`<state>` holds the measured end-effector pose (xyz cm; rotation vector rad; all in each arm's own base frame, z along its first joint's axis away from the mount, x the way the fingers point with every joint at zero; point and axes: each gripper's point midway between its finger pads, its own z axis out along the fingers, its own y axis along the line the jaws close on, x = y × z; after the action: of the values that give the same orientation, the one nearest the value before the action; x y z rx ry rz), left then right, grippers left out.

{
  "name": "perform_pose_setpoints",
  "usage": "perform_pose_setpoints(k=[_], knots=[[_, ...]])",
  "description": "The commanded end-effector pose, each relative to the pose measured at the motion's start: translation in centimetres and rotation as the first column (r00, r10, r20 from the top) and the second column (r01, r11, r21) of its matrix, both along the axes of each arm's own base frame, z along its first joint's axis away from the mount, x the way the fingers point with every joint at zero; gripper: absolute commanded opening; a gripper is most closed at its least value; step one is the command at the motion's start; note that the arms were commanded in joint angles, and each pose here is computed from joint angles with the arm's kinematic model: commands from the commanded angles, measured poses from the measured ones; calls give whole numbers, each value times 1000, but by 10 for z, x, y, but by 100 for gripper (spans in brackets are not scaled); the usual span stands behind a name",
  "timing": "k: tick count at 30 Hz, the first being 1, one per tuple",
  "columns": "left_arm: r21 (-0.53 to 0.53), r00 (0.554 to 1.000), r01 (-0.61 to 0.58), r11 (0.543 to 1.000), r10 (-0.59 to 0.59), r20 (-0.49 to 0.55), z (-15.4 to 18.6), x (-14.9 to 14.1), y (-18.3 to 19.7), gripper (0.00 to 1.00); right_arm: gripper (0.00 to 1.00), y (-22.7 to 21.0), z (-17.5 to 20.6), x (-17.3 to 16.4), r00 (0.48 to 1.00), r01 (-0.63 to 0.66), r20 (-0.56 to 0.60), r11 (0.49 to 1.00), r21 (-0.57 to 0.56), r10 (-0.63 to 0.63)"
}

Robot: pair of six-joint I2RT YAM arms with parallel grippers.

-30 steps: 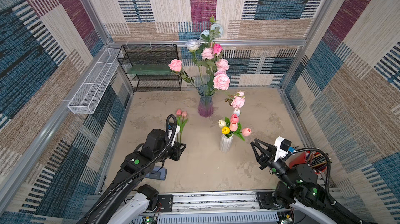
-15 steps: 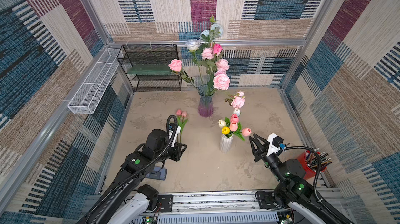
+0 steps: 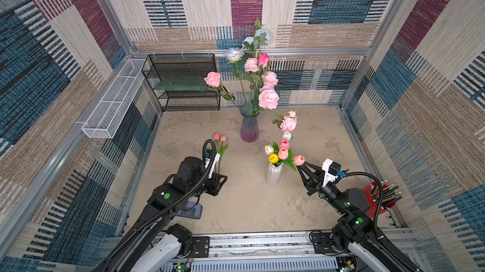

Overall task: Pick out pink flowers from the vase
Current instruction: Pick up the flower from the vase.

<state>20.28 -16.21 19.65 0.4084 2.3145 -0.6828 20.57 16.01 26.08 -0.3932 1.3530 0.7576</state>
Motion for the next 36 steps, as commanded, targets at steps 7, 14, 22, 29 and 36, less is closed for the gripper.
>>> perform_pose_setpoints(k=[7, 14, 22, 29, 36], knots=[[-6, 999, 24, 1000, -24, 28, 4, 2, -4, 31, 32, 7, 11, -3, 998, -42, 51, 999, 13, 41], [1, 999, 20, 1000, -20, 29, 3, 3, -3, 31, 30, 17, 10, 2, 996, -66, 52, 998, -11, 66], [5, 1000, 18, 1000, -18, 25, 2, 4, -3, 31, 30, 23, 16, 2, 993, -82, 78, 996, -23, 84], [10, 1000, 14, 1000, -14, 24, 2, 4, -2, 31, 26, 25, 15, 5, 994, -78, 77, 996, -33, 81], [12, 1000, 11, 1000, -12, 27, 2, 5, -1, 31, 12, 28, 15, 6, 993, -85, 76, 995, -47, 88]])
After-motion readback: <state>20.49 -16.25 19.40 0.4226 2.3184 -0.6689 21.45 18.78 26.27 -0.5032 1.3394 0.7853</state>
